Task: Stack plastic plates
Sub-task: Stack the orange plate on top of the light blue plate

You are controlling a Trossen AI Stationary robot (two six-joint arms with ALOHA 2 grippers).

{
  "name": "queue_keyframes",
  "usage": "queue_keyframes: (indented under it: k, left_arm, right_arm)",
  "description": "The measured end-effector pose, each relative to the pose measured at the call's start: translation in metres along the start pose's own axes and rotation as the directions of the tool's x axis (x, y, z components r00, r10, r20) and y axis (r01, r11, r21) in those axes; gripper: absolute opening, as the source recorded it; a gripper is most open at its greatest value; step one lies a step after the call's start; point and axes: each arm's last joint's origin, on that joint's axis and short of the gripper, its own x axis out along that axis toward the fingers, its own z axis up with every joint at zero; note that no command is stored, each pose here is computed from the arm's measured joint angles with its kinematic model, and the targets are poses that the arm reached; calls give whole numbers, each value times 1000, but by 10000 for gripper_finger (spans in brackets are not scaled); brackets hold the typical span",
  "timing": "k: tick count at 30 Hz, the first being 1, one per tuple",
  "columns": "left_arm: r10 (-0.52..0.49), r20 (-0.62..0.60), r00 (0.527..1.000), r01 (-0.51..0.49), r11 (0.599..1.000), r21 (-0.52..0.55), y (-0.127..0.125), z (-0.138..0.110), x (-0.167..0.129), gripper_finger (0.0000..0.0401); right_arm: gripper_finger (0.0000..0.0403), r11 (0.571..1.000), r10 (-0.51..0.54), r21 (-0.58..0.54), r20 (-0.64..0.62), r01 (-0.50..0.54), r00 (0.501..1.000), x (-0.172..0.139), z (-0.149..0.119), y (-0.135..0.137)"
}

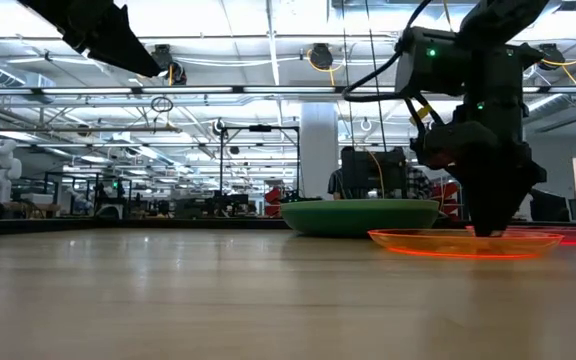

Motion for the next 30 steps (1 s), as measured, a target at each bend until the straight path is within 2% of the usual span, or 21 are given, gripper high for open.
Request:
queue_keyframes:
  k: [12, 25, 30]
  left_arm:
    - [0, 0, 1000, 0, 1000, 0, 0, 0, 0, 172]
    - [0, 0, 1000, 0, 1000, -2, 0, 0, 0, 173]
    - [0, -1, 1000, 0, 1000, -2, 0, 0, 0, 173]
  right_arm:
    - [5, 998, 37, -51, 35, -35, 999, 2, 4, 5]
    - [1, 992, 93, -86, 59, -87, 994, -4, 6, 7]
    - [1, 979, 176, -110, 48, -170, 983, -14, 7, 8]
